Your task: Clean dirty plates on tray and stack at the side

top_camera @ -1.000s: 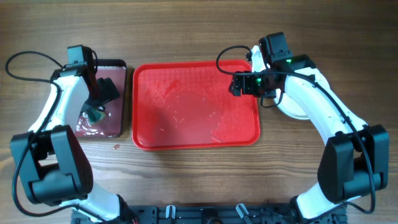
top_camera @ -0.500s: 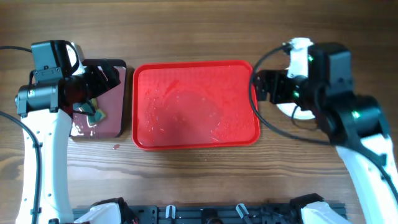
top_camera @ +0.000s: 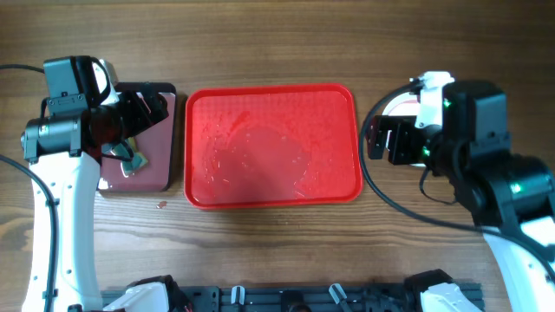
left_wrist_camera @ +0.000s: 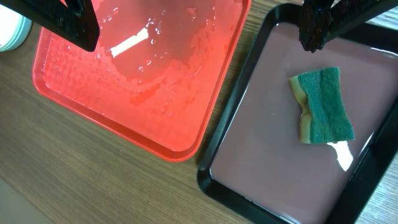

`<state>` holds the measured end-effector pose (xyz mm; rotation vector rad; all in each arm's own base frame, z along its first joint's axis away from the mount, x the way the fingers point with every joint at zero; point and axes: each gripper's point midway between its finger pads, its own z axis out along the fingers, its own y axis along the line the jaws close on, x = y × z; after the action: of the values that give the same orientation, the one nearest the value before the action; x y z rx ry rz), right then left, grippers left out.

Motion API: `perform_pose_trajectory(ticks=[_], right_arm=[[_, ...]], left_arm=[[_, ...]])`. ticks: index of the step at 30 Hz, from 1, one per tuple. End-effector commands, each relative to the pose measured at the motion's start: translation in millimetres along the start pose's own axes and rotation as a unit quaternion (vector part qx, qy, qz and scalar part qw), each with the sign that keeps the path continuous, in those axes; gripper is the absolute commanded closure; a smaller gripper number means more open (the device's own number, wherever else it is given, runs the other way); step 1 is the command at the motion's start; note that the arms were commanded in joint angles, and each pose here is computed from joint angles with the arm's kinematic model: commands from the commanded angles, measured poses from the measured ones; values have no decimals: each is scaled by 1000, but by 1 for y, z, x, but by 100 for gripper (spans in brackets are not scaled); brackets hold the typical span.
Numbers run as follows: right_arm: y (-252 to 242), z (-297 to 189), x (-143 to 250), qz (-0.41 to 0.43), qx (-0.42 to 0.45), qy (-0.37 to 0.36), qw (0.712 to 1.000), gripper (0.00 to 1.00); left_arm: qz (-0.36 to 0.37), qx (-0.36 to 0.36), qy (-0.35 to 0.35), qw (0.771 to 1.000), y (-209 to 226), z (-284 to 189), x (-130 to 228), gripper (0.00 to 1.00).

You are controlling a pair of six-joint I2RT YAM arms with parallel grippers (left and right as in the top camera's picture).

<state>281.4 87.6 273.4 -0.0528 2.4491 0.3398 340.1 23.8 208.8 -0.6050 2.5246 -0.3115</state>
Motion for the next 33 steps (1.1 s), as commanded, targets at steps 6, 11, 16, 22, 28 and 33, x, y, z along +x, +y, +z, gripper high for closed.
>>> perform_pose_trajectory(ticks=[6,11,16,22,28,33], right_arm=[[-12,67,12,9,32,98,995,0],[-8,44,5,6,24,62,998,0],[-10,-45,-37,-22,37,-143,989,0],[8,-62,-27,-250,-6,-336,908,0],[-29,-14,38,-161,-13,-442,882,0],[-58,8,68,-97,9,-470,877,0]], left_arm=[[-1,10,0,1000,-5,-2,-1,0],[-1,10,-1,1000,-5,-2,-1,0],[-1,10,-1,1000,-5,-2,-1,0],[-1,10,-1,1000,-5,-2,-1,0],[-1,10,-1,1000,-5,-2,-1,0],[-1,10,-1,1000,-5,-2,-1,0]])
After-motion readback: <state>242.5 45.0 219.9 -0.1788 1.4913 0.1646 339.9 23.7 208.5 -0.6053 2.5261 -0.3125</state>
